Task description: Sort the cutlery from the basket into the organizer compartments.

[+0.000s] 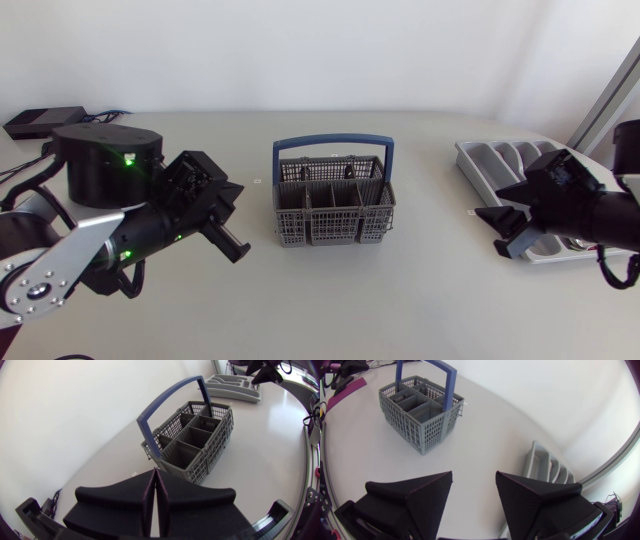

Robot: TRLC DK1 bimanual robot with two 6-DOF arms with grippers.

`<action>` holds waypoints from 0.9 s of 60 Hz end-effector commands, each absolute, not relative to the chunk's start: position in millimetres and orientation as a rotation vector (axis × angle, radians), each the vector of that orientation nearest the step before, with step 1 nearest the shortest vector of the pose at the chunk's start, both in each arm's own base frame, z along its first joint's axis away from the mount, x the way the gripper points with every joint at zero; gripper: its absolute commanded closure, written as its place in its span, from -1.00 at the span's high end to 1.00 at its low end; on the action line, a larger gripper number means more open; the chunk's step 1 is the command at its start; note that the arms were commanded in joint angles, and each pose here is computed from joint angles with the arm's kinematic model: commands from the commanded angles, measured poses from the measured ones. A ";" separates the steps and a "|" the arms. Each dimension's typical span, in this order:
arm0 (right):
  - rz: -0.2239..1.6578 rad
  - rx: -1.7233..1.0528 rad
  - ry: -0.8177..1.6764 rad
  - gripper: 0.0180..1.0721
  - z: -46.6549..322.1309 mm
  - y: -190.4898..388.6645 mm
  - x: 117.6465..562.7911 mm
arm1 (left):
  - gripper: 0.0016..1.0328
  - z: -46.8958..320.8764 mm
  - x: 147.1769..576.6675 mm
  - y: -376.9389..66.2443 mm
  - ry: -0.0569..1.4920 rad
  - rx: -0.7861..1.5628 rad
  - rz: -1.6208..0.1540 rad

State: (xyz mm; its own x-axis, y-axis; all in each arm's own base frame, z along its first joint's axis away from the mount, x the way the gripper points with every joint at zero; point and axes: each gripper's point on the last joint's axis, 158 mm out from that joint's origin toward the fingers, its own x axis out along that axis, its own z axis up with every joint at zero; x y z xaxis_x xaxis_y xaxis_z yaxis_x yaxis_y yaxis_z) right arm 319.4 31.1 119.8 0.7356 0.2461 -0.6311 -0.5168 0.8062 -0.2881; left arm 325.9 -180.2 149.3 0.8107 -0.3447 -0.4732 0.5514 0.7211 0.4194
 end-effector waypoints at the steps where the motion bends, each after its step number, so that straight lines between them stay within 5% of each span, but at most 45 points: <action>1: 0.461 -0.424 0.659 0.10 97.9 49.8 317.7 | -0.94 130.4 327.2 -170.9 0.434 0.562 -0.491; 20: 0.545 -0.403 0.674 -0.89 76.3 104.1 355.6 | -0.94 99.5 364.7 -173.2 0.517 0.547 -0.504; 54: 0.597 -0.494 0.732 -0.89 43.3 172.1 396.0 | -0.94 67.2 395.7 -194.0 0.565 0.526 -0.571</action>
State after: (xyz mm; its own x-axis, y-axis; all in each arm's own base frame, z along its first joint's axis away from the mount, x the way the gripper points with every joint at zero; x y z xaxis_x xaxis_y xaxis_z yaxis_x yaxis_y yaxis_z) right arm 389.3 158.0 41.0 0.5914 0.3129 -0.7432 -0.6563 0.7222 -0.2182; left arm 383.9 -191.8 61.1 0.6888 -0.3401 -0.6402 0.6328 0.7130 0.3020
